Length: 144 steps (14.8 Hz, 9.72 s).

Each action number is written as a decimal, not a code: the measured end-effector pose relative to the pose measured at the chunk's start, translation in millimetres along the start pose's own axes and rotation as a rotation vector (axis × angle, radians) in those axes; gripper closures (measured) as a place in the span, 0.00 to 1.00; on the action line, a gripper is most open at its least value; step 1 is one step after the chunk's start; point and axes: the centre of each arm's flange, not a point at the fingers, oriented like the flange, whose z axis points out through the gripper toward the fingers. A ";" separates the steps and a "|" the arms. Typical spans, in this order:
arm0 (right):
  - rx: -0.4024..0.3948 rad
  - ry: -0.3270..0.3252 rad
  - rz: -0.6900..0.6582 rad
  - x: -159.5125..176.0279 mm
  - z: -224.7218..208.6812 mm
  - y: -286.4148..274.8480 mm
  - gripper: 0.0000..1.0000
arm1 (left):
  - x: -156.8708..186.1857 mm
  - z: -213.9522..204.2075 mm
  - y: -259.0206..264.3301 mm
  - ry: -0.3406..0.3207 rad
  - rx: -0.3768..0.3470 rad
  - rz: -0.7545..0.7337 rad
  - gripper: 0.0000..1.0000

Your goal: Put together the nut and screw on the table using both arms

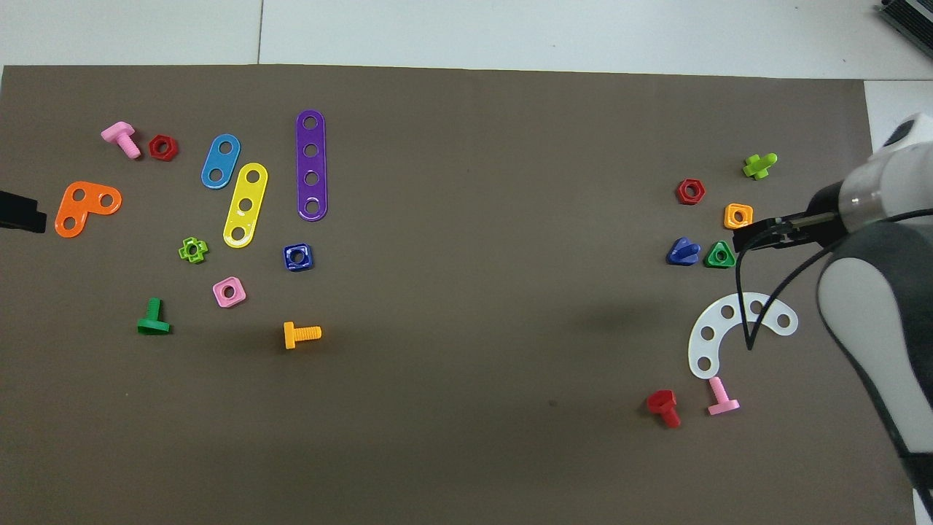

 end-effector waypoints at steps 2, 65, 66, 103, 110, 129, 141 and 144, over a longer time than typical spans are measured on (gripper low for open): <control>-0.008 0.003 -0.067 13.3 50.5 0.5 0.00 | 0.0 0.0 0.0 0.000 0.000 0.000 0.00; 0.033 0.220 0.425 70.9 36.9 -290.6 0.00 | 13.8 328.9 218.6 -0.058 -0.018 -0.016 0.38; 0.019 0.209 0.415 69.0 14.8 -260.0 0.00 | 13.2 328.4 219.0 -0.058 -0.018 -0.015 0.43; -0.039 -0.071 0.227 -63.4 -150.4 29.1 0.00 | 27.8 263.8 422.7 -0.062 -0.158 -0.098 0.53; -0.038 -0.074 0.229 -63.7 -148.9 30.3 0.00 | 16.7 272.8 426.3 -0.115 -0.121 -0.077 0.53; -0.037 -0.080 0.233 -65.1 -146.5 32.4 0.00 | 62.1 246.6 363.0 -0.078 -0.100 -0.144 0.00; -0.012 -0.061 0.229 -62.1 -146.7 28.7 0.00 | 59.4 177.7 -22.8 -0.047 -0.133 0.033 0.01; -0.014 -0.039 0.229 -59.4 -147.3 29.2 0.00 | 38.1 139.5 -29.5 -0.086 -0.076 0.073 0.01</control>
